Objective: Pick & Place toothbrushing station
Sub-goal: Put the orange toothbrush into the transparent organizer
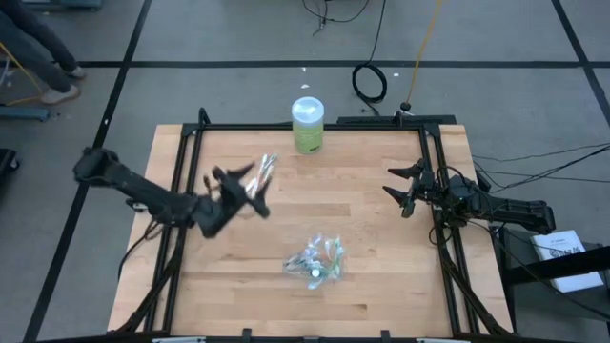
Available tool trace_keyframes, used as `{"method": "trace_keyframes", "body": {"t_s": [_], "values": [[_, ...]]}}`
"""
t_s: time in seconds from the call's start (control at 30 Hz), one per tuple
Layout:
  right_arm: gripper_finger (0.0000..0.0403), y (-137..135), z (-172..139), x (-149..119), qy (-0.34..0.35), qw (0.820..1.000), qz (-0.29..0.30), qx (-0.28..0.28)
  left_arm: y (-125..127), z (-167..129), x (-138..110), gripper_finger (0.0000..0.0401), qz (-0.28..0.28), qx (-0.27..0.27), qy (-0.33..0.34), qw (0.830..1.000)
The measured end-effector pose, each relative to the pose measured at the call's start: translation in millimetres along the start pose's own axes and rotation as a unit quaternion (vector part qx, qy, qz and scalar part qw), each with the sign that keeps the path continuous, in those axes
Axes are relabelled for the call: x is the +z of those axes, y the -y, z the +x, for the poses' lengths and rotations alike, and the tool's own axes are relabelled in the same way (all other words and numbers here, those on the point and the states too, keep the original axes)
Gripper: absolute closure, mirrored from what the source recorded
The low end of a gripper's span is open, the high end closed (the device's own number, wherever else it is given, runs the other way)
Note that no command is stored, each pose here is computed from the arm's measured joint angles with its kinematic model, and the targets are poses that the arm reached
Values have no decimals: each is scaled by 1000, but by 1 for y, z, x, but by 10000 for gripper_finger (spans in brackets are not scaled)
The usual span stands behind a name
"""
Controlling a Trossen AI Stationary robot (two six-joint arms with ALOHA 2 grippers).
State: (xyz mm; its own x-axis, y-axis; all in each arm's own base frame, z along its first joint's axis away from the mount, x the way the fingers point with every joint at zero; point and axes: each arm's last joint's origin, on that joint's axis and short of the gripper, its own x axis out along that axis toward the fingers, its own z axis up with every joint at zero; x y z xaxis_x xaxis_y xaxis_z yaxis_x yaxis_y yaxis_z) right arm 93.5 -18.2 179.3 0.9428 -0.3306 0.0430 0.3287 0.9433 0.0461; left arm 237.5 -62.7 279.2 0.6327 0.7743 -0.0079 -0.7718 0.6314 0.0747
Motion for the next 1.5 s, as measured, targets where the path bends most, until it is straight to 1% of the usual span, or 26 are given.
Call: {"method": "trace_keyframes", "body": {"t_s": [0.03,0.13,0.2,0.3,0.37,0.43,0.57,0.63,0.7,0.87,0.97,1.23,1.3,1.43,1.5], "values": [[124,0,0,0,0,1000,0,0,-9,7,1,114,-6,7,-7,1000],[124,0,0,0,0,1000,0,0,-33,30,-1,114,-38,-18,-41,998],[124,0,0,0,0,1000,0,0,-48,49,-8,114,-55,-20,-75,995],[124,0,0,0,0,1000,0,0,-73,76,-23,114,-63,-13,-141,988],[124,0,0,0,0,1000,0,0,-86,93,-35,114,-78,-16,-188,979],[124,0,0,0,0,1000,0,0,-101,105,-50,114,-89,-6,-245,965],[124,0,0,0,0,1000,0,0,-124,127,-72,114,-100,30,-307,946],[124,0,0,0,0,1000,0,0,-133,137,-85,114,-112,33,-336,935],[124,0,0,0,0,1000,0,0,-137,145,-96,114,-122,28,-361,924],[124,0,0,0,0,1000,0,0,-139,164,-120,114,-112,45,-408,905],[124,0,0,0,0,1000,0,0,-136,174,-128,114,-104,50,-429,896],[124,0,0,0,0,1000,0,0,-128,196,-140,114,-73,64,-506,857],[124,0,0,0,0,1000,0,0,-127,199,-141,114,-72,68,-513,853],[124,0,0,0,0,1000,0,0,-127,200,-142,114,-79,74,-515,850],[124,0,0,0,0,1000,0,0,-127,199,-142,114,-82,79,-520,846]]}}
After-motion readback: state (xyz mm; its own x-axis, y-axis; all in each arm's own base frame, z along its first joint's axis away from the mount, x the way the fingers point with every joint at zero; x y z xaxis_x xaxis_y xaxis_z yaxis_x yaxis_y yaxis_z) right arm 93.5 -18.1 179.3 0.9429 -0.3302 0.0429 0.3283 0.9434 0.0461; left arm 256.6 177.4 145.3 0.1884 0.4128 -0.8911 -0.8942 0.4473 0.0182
